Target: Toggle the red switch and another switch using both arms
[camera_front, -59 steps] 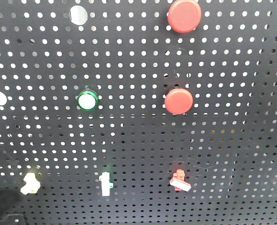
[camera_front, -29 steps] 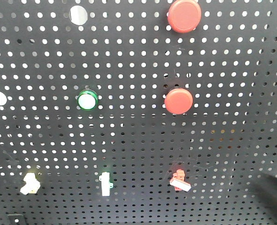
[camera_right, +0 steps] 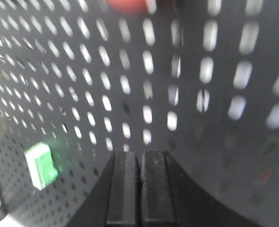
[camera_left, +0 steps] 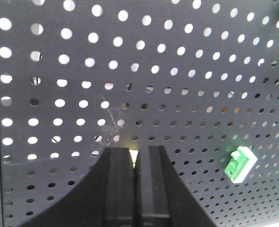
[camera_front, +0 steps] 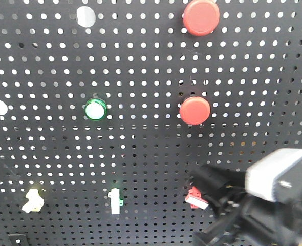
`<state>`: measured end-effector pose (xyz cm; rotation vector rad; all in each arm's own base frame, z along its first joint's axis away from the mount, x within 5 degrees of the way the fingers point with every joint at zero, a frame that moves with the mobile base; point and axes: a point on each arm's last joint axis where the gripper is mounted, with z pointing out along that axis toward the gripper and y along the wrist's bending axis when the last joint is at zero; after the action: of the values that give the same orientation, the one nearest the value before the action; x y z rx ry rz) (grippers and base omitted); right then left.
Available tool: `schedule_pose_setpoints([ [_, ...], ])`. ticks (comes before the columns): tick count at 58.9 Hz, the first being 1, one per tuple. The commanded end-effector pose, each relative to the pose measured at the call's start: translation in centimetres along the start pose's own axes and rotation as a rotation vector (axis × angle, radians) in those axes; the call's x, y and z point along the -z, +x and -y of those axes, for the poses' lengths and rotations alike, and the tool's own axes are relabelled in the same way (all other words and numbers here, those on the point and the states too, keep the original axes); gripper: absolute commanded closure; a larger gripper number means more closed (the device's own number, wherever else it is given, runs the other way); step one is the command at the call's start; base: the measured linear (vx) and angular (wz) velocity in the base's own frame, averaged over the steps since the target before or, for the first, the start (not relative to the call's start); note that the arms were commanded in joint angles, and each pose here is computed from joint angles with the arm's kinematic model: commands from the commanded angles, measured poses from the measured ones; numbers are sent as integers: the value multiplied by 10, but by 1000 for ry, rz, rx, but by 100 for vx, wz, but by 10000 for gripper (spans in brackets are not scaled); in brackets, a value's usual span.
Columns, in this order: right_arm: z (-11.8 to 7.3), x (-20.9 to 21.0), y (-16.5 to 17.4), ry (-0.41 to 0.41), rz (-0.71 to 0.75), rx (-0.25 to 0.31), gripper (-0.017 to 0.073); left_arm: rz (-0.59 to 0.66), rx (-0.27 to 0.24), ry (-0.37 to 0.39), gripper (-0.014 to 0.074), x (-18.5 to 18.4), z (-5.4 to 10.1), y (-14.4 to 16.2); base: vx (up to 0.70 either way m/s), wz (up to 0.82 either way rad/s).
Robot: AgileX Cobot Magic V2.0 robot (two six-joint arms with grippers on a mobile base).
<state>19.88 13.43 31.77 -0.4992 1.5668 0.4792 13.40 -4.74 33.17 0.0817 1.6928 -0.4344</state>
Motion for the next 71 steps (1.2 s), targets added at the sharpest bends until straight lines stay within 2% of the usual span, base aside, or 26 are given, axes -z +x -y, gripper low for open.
schedule_pose_setpoints([
  [1,-2,-3,-19,-18,114,-12,566,109,16,44,591,3,7,-19,0,0],
  [9,-1,-10,-10,-16,68,-22,566,109,16,44,591,3,7,-19,0,0],
  [17,-1,-17,3,-14,-24,-81,566,109,16,44,591,3,7,-19,0,0],
  [26,-10,-16,13,-49,-130,-39,566,109,16,44,591,3,7,-19,0,0],
  [41,-25,-11,29,-71,-317,-25,566,109,16,44,591,3,7,-19,0,0],
  [50,-27,-7,17,-93,-228,-28,566,109,16,44,591,3,7,-19,0,0],
  [62,-31,0,-12,-149,27,-44,566,100,16,41,591,3,6,-18,0,0],
  [71,-32,0,-15,-158,60,-47,566,100,16,41,591,3,6,-18,0,0],
])
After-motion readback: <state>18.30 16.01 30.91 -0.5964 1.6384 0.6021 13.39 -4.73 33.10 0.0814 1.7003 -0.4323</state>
